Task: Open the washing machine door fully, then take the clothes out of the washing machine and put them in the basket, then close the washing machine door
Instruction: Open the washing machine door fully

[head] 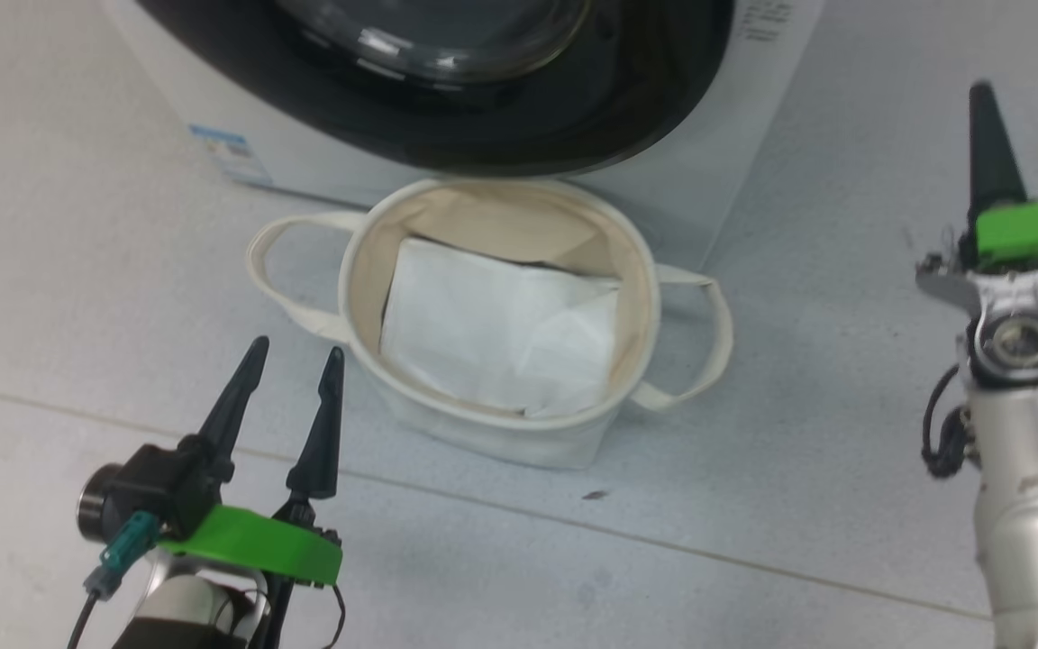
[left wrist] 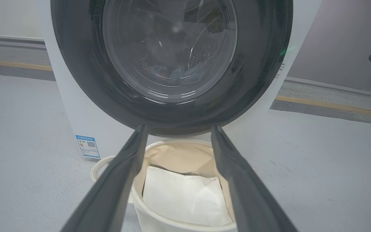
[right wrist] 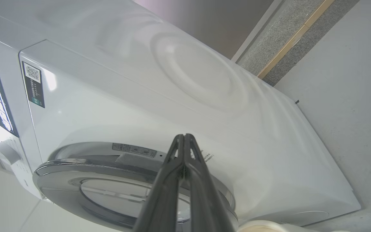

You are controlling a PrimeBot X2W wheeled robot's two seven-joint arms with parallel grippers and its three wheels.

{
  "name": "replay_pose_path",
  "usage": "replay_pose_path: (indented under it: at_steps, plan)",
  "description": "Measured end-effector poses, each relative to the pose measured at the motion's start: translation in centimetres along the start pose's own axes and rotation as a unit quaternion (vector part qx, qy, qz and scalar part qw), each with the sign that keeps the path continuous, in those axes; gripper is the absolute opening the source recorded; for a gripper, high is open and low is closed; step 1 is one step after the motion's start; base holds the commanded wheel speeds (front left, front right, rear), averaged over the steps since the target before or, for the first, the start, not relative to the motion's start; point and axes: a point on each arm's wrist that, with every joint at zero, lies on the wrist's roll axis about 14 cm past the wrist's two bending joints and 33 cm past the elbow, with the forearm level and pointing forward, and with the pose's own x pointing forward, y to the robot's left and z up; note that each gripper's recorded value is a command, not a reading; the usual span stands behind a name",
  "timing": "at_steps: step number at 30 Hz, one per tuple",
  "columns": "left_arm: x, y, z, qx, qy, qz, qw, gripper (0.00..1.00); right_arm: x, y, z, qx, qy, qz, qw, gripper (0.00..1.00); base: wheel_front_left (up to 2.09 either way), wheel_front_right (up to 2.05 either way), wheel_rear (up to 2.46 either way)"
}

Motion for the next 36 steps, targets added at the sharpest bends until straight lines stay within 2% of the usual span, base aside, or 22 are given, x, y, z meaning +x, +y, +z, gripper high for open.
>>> replay_pose_path:
  at_steps: [7,15,22,36]
  plan:
    - [0.3,1.2,0.0,0.01,-0.005,0.014,1.0,1.0,3.8,1.4,-2.2,0.032,0.037,0.024,0.999,0.0,0.0,0.0,0.0]
    - [-0.2,2.4,-0.5,0.02,0.003,0.028,0.999,1.0,6.9,1.8,-5.1,0.057,0.091,0.026,0.994,0.0,0.0,0.0,0.0]
    - [-0.5,3.5,-1.3,0.022,0.016,0.046,0.999,1.0,9.0,2.5,-9.1,0.071,0.168,0.031,0.983,0.0,0.0,0.0,0.0]
    - [-1.6,4.8,-1.5,0.022,0.021,0.075,0.997,1.0,11.2,4.4,-11.2,0.103,0.206,0.043,0.972,0.0,0.0,0.0,0.0]
